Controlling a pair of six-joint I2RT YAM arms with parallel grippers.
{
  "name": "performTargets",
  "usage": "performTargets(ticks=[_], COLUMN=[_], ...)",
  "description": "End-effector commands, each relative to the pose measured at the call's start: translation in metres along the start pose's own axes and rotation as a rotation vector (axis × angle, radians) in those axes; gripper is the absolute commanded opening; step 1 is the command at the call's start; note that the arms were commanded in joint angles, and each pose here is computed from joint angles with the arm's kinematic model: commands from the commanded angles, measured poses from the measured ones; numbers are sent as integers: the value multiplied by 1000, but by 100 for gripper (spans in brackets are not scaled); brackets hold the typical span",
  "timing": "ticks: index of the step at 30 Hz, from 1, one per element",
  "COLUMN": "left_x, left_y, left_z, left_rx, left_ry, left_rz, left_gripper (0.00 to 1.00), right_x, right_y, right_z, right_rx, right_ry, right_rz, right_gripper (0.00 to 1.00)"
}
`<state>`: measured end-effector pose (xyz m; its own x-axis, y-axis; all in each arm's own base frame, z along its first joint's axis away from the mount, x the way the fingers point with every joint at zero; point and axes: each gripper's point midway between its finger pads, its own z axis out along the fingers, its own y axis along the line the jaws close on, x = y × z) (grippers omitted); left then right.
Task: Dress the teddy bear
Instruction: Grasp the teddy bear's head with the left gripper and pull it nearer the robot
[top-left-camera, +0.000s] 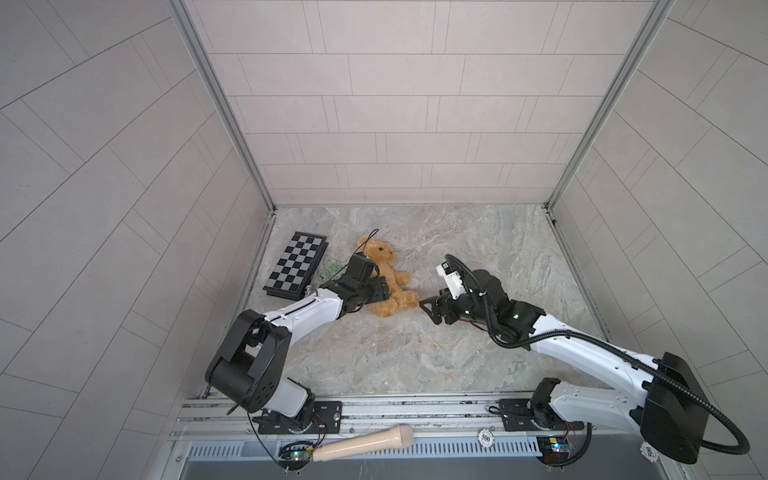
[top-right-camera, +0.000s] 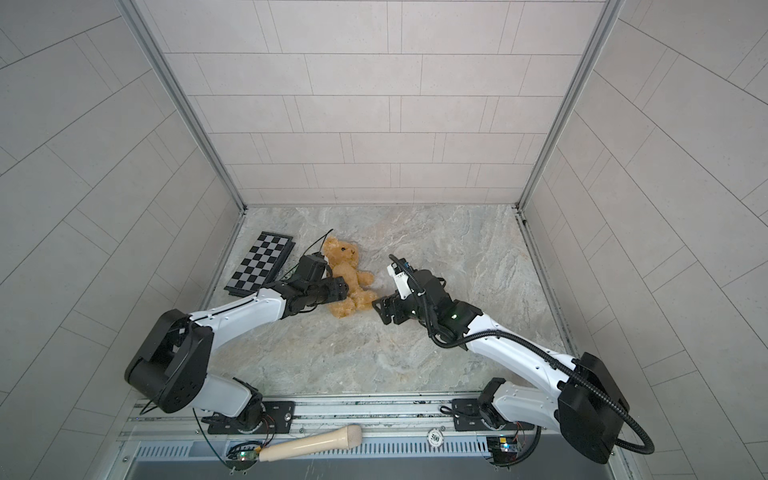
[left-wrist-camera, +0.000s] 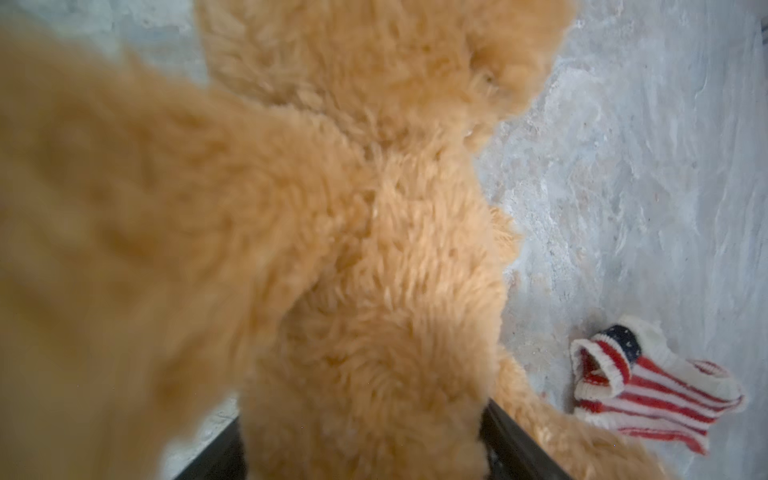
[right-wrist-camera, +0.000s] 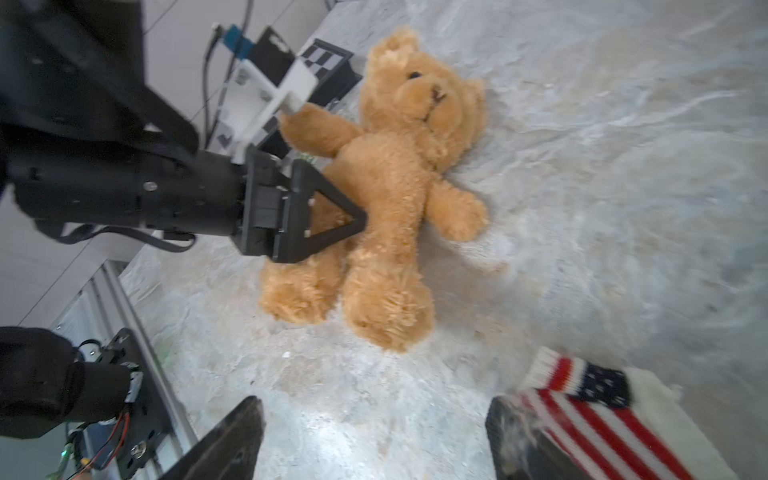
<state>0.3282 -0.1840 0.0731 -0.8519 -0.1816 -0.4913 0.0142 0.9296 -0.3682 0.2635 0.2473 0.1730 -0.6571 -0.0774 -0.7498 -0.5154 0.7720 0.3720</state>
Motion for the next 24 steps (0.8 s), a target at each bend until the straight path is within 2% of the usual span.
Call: performTargets(ticks=[1, 6, 13, 20, 24], left_x=[8, 25, 52, 95, 96], left_y=[-11, -11, -19, -24, -19], left_z=[-3, -7, -18, -40, -53], left_rx=[-23, -66, -70, -55, -72], left_ry=[43, 127, 222, 350, 343], left_rz=[116, 235, 366, 486, 494], left_gripper=[70, 56, 47, 49, 55], right_x=[7, -1, -2, -1, -2], right_y=[-22, -43, -58, -73, -77], right_z=[-7, -15, -18, -24, -24], right_rx=[50, 91, 121, 150, 161], right_ry=[35, 15, 8, -6, -10], right_rz=[20, 39, 54, 75, 78], right_gripper=[87, 86, 85, 84, 84])
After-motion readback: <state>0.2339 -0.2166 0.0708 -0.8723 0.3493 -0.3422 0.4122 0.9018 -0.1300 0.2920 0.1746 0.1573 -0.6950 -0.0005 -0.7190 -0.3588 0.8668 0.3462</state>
